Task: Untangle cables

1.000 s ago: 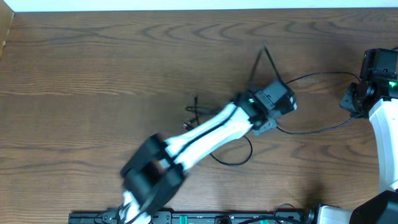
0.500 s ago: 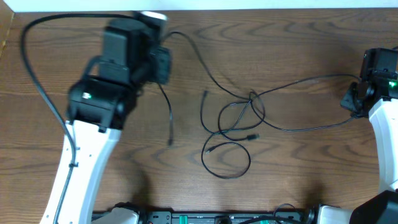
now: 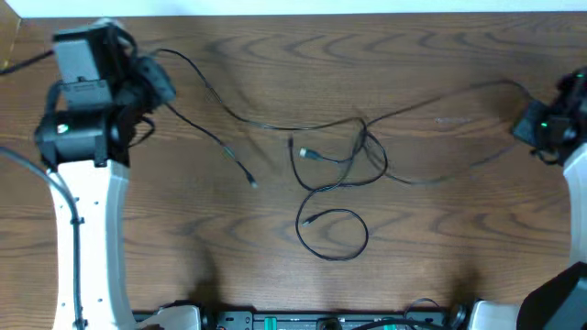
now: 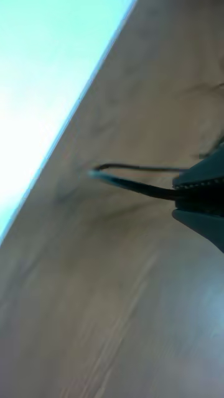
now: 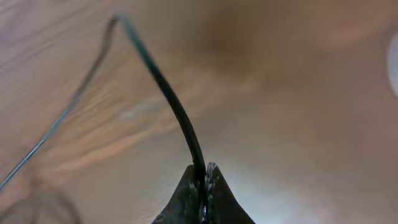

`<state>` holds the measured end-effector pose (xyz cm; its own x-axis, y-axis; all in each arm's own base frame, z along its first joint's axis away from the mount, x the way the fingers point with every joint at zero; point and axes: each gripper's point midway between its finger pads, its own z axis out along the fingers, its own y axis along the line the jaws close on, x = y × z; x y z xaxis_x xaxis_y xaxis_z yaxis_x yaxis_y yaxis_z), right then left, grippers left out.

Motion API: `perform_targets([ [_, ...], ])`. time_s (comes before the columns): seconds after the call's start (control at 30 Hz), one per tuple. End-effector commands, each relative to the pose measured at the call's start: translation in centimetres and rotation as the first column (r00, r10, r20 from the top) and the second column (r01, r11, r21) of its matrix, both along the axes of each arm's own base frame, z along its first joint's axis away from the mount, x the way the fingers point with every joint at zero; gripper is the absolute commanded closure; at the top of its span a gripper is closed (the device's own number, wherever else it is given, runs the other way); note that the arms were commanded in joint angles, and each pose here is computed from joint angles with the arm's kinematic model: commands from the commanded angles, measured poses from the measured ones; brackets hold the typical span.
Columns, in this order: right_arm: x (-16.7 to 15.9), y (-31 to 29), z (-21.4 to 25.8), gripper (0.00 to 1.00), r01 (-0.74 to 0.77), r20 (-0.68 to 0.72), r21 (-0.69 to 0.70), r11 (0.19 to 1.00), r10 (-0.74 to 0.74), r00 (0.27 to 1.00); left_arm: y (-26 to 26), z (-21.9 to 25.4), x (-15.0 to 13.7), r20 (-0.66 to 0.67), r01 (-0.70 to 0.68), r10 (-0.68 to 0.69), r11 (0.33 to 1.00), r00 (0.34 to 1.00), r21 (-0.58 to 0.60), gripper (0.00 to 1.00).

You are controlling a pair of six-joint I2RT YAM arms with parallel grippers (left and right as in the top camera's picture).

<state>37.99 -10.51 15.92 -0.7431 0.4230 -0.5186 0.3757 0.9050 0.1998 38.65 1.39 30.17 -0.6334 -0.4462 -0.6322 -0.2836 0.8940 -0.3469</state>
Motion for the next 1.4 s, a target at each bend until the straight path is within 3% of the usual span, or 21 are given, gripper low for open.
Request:
perform_targets([
  [0.0, 1.7, 6.0, 0.0, 0.81, -0.300, 0.047, 0.025, 0.954, 0.299, 0.953, -3.9, -4.0, -0.4, -0.134, 0.155, -0.157, 0.988, 0.978, -0.026, 0.93],
  [0.13, 2.0, 9.2, -0.3, 0.46, -0.375, 0.031, 0.012, 0.927, 0.374, 0.927, -5.7, -7.9, -1.1, -0.284, 0.255, -0.250, 0.967, 0.926, -0.018, 0.93],
  [0.3, 1.5, 19.1, 0.0, 0.27, -0.718, 0.112, 0.010, 0.696, 0.713, 0.692, -8.2, -9.3, -2.3, -0.350, 0.352, -0.336, 0.936, 0.874, -0.017, 0.93],
  [0.37, 1.3, 22.4, -2.0, 0.28, -0.813, 0.082, -0.020, 0.582, 0.812, 0.578, -9.3, -9.4, -2.5, -0.350, 0.397, -0.375, 0.918, 0.858, -0.010, 0.93],
  [0.53, 3.5, 27.1, -6.7, 0.28, -0.877, 0.071, -0.067, 0.475, 0.879, 0.471, -9.7, -9.5, -3.0, -0.366, 0.412, -0.388, 0.911, 0.846, -0.012, 0.93],
  [0.63, 4.4, 29.4, -8.5, 0.28, -0.916, 0.077, -0.140, 0.375, 0.927, 0.367, -9.6, -9.6, -3.2, -0.374, 0.412, -0.387, 0.911, 0.843, -0.014, 0.93],
  [0.87, 5.0, 30.4, -11.2, 0.27, -0.917, 0.018, -0.185, 0.354, 0.934, 0.357, -9.6, -9.6, -3.3, -0.376, 0.412, -0.387, 0.911, 0.842, -0.014, 0.92],
  [1.03, 3.4, 29.9, -12.2, 0.25, -0.946, -0.048, -0.165, 0.278, 0.956, 0.290, -9.6, -9.6, -3.3, -0.376, 0.412, -0.387, 0.911, 0.842, -0.014, 0.93],
  [1.23, 5.1, 30.5, -11.3, 0.27, -0.928, 0.004, -0.224, 0.297, 0.953, 0.303, -9.6, -9.7, -3.4, -0.383, 0.412, -0.387, 0.911, 0.839, -0.017, 0.92],
  [1.37, 4.6, 30.6, -13.0, 0.27, -0.938, -0.016, -0.192, 0.289, 0.955, 0.297, -9.6, -9.7, -3.4, -0.383, 0.412, -0.386, 0.911, 0.839, -0.016, 0.93],
])
